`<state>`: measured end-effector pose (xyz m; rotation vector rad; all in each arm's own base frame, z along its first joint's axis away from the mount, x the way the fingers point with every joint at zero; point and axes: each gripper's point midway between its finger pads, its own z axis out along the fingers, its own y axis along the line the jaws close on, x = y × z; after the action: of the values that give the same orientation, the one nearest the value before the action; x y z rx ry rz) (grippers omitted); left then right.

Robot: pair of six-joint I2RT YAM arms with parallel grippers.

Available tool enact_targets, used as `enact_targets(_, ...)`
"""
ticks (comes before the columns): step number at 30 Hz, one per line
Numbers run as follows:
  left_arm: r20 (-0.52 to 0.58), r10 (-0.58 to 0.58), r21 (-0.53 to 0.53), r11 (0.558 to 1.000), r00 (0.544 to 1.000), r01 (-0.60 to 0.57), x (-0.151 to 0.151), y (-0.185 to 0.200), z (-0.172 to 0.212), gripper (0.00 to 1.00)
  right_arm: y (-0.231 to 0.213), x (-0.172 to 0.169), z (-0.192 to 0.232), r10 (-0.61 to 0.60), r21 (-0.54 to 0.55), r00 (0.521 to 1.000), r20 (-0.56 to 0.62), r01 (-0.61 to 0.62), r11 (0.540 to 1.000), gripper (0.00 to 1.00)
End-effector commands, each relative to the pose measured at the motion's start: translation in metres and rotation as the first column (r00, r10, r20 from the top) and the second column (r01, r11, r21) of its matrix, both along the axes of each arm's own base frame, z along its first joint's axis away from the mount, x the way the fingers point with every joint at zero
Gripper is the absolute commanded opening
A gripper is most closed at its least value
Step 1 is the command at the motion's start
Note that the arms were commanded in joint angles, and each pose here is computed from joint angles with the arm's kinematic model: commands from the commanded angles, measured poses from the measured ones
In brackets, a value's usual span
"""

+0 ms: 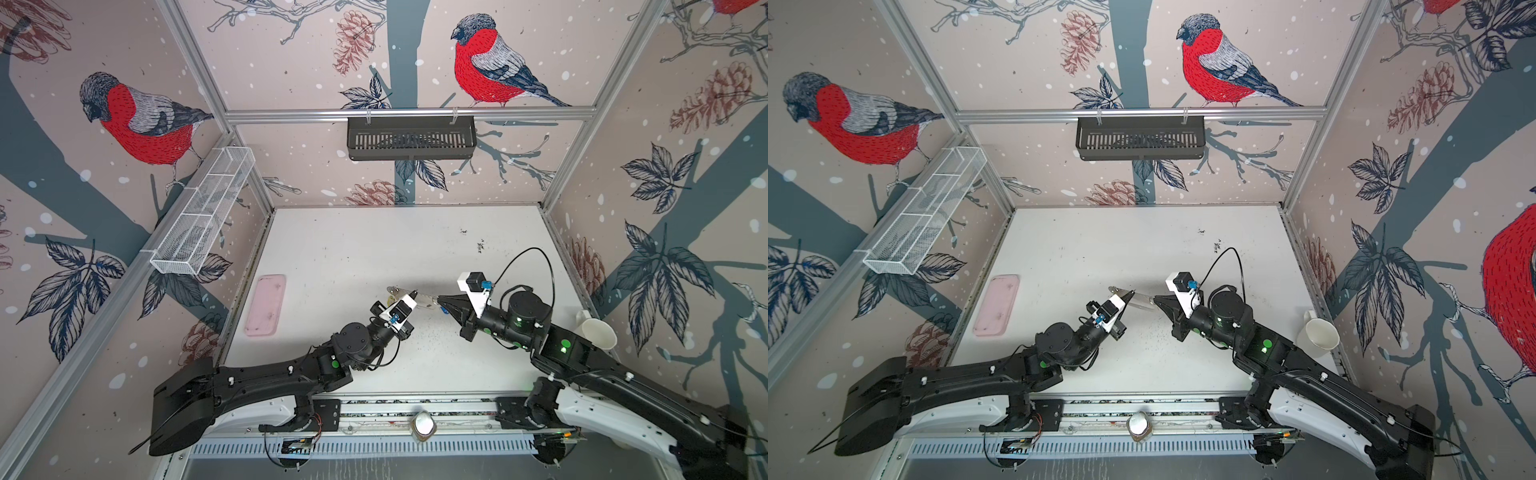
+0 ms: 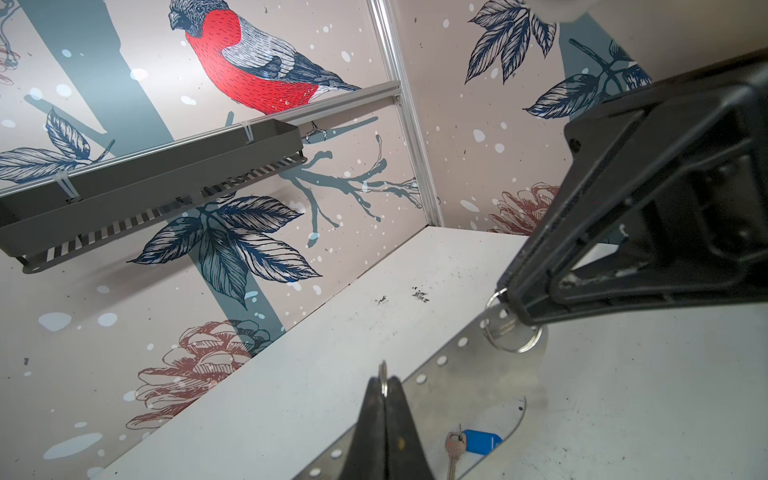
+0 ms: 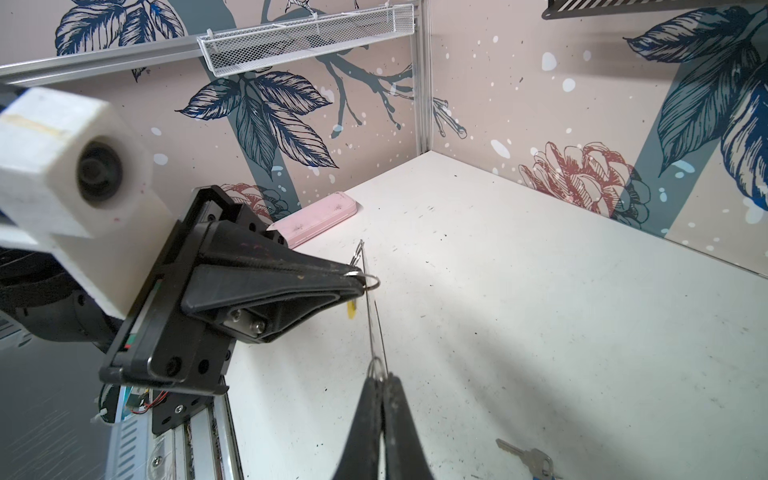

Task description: Put the keys on the keyring

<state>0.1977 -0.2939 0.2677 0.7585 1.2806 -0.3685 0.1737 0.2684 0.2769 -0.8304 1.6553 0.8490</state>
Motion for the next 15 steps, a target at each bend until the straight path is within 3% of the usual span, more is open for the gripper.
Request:
enact_targets(1, 0.026, -0.125, -0.009, 0.992, 0.992, 0.125, -0.019, -0.014, 0.006, 0.00, 0.001, 0.009, 0.023, -0.031, 0.074, 0.999, 0.036, 0.028, 0.997, 0.00)
enact_targets(15, 0.018, -0.166, -0.009, 0.986, 0.986, 0.166, -0.024, -0.018, 0.005, 0.00, 0.004, 0.031, 0.035, -0.060, 0.083, 0.992, -0.114, 0.069, 0.994, 0.00)
